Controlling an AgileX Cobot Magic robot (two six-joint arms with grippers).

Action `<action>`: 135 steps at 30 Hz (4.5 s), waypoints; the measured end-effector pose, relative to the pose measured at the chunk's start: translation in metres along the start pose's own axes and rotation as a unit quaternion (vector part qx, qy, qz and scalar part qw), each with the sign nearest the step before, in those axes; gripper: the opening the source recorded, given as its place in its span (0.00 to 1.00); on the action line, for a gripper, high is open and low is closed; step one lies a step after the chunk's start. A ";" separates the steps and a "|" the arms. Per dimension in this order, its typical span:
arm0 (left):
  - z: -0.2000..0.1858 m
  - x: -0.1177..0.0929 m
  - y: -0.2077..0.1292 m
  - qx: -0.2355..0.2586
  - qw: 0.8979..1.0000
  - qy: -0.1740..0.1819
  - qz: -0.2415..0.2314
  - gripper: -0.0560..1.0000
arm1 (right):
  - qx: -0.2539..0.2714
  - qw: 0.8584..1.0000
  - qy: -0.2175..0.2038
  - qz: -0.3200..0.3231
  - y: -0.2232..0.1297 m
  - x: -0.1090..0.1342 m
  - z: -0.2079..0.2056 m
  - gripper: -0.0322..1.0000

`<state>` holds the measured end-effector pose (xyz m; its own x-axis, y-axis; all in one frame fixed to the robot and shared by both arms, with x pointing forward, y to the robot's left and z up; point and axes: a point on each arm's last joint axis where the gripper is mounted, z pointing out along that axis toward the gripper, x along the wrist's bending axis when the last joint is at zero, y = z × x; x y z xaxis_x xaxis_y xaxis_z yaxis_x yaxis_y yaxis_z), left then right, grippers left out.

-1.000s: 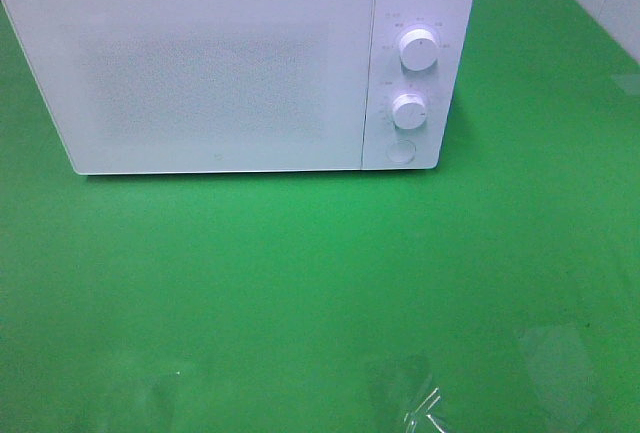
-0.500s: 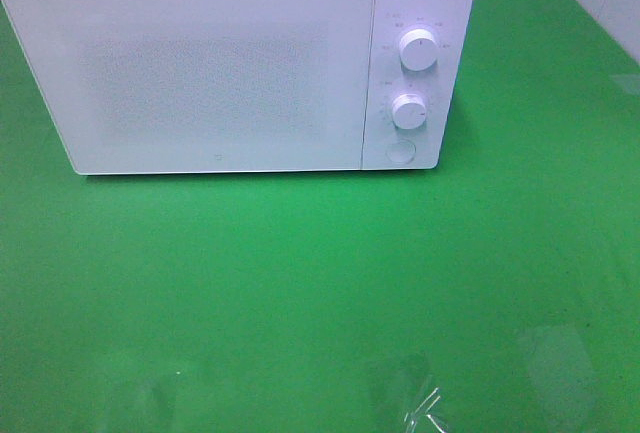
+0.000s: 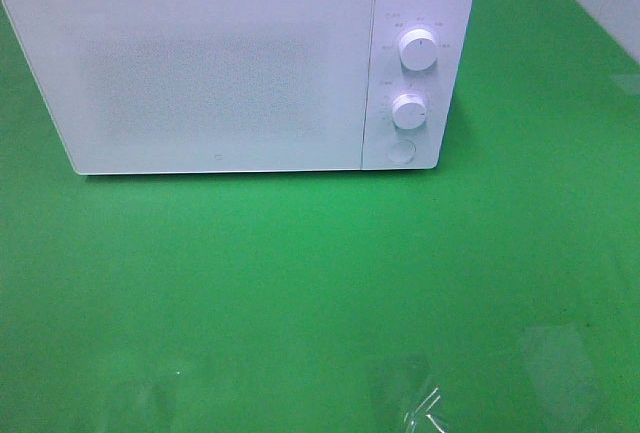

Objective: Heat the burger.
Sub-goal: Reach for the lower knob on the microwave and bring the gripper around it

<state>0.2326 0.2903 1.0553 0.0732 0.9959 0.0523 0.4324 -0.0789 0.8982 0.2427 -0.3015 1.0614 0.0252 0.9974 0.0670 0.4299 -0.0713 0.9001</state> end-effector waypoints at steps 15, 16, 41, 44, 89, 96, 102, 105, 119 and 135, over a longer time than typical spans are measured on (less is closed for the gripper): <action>0.000 0.000 0.000 0.000 1.000 0.000 0.000 0.99 | -0.042 0.999 0.018 0.008 0.029 0.006 0.031 0.76; 0.000 0.000 0.000 0.000 1.000 0.000 0.000 0.99 | -0.042 0.999 0.018 0.008 0.029 0.006 0.031 0.76; 0.000 0.000 0.000 -0.001 1.000 0.000 0.000 0.99 | -0.117 0.993 0.029 0.018 0.033 0.010 0.125 0.76; 0.000 0.000 0.000 -0.001 1.000 0.000 0.000 0.99 | -0.113 0.993 0.028 0.018 0.034 0.011 0.135 0.76; 0.000 0.000 0.000 -0.001 1.000 0.000 -0.001 0.99 | -0.128 0.992 0.015 -0.017 -0.044 0.052 0.253 0.76; 0.000 0.000 0.000 -0.001 1.000 0.000 -0.001 0.99 | -0.109 0.994 0.023 -0.021 -0.054 0.067 0.253 0.76; 0.000 0.000 0.000 -0.001 1.000 0.000 -0.001 0.99 | -0.111 0.993 0.042 -0.024 -0.055 0.090 0.262 0.76; 0.000 0.000 0.000 -0.001 1.000 0.000 -0.001 0.99 | -0.119 0.991 0.055 -0.023 -0.053 0.104 0.268 0.76; 0.000 0.000 0.000 -0.001 1.000 0.000 -0.001 0.99 | -0.178 0.983 0.051 -0.011 -0.023 0.138 0.290 0.76; 0.000 0.000 0.000 -0.002 1.000 0.000 -0.001 0.99 | -0.196 0.978 0.043 -0.049 -0.019 0.164 0.326 0.76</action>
<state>0.2327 0.2904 1.0556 0.0721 0.9961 0.0517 0.4290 -0.0778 0.9000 0.5331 -0.1346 0.9150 -0.0818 0.9966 -0.0062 0.0469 0.0101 0.9988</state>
